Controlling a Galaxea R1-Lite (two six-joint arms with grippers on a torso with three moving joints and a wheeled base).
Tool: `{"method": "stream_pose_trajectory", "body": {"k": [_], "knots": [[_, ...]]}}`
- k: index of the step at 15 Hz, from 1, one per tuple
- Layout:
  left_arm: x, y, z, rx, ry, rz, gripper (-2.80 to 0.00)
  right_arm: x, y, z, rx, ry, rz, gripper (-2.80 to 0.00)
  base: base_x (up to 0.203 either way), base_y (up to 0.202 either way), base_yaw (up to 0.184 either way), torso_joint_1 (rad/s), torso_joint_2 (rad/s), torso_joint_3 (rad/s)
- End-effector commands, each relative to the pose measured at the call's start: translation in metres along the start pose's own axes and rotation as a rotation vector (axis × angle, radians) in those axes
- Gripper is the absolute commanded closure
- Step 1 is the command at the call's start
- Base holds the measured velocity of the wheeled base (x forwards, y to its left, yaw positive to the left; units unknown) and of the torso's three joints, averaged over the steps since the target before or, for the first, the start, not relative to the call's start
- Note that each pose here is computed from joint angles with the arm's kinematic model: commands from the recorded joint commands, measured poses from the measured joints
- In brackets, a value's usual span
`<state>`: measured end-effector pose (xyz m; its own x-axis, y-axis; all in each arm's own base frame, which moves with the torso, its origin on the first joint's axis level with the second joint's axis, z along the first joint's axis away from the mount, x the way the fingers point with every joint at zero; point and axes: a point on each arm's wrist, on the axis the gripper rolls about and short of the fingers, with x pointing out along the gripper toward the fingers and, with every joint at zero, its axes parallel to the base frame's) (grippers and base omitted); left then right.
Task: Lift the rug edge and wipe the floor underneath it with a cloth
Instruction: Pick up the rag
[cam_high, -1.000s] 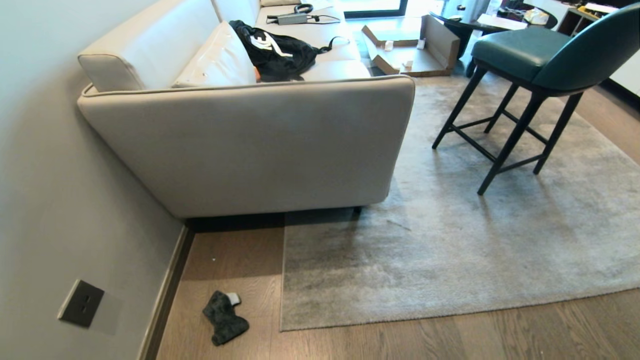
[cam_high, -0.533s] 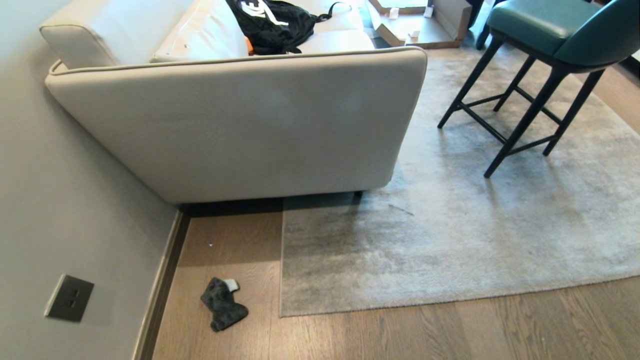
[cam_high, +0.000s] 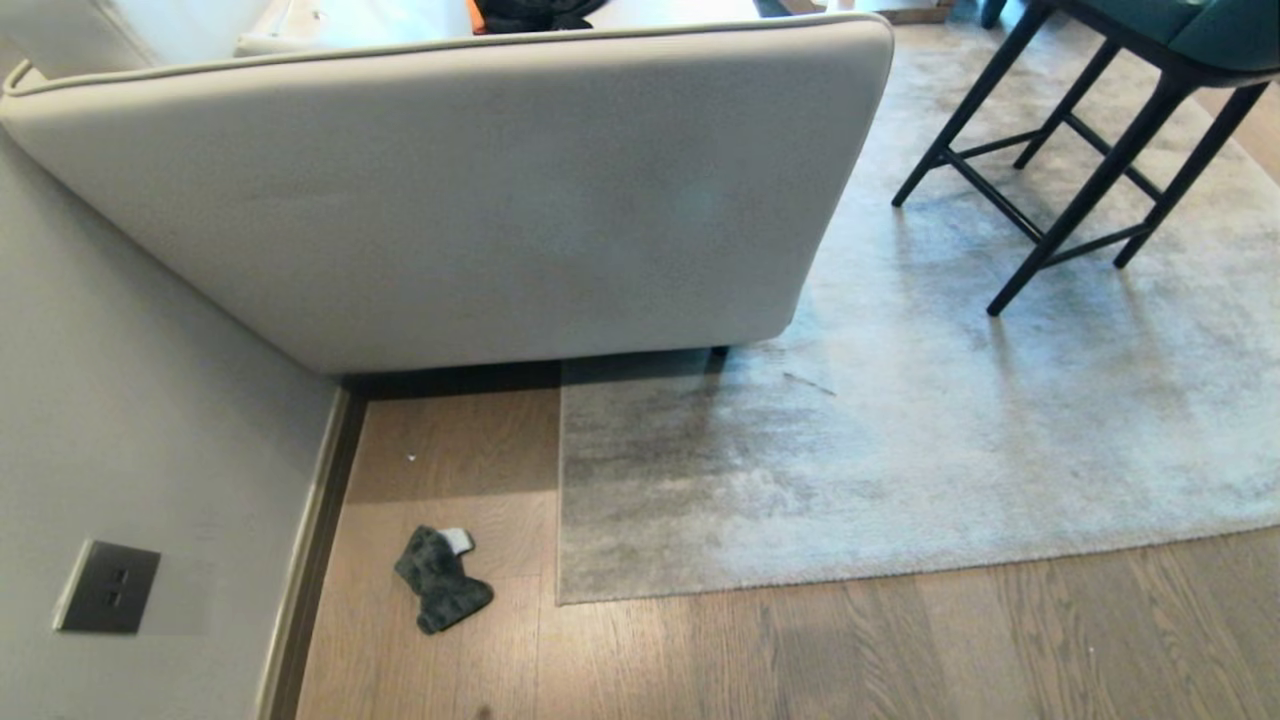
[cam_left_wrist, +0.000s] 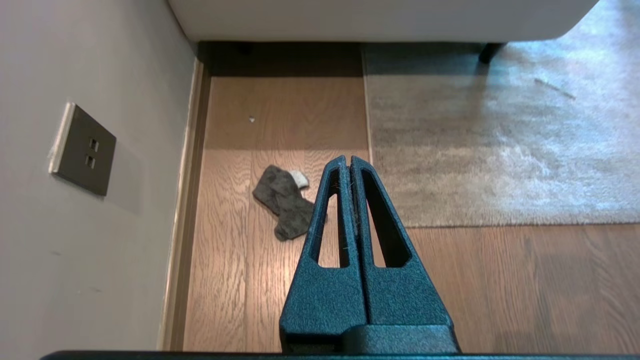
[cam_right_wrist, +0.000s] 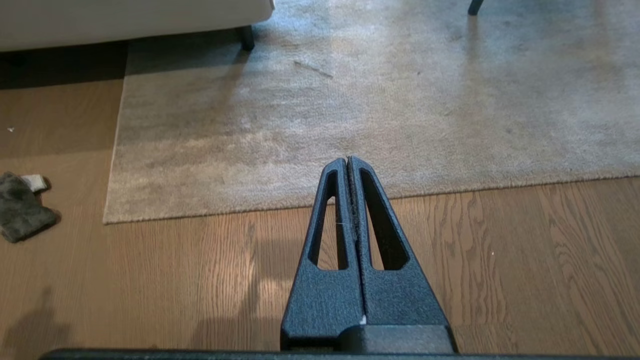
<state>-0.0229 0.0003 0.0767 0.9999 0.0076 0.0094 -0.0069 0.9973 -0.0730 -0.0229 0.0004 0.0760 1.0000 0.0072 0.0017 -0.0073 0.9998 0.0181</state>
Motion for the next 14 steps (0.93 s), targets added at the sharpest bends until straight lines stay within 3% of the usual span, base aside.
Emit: {"method": "stream_pose_trajectory", "body": {"k": [1,14], "knots": [[0.0000,0.0000,0.0000,-0.001,0.000,0.000,0.00,0.0001,0.0000,0.0000,0.000,0.002,0.000,0.00,0.000,0.000,0.000,0.007,0.01,-0.202],[0.0000,0.0000,0.0000,-0.001,0.000,-0.001,0.00,0.0001,0.0000,0.0000,0.000,0.002,0.000,0.00,0.000,0.000,0.000,0.002,0.00,-0.196]]}}
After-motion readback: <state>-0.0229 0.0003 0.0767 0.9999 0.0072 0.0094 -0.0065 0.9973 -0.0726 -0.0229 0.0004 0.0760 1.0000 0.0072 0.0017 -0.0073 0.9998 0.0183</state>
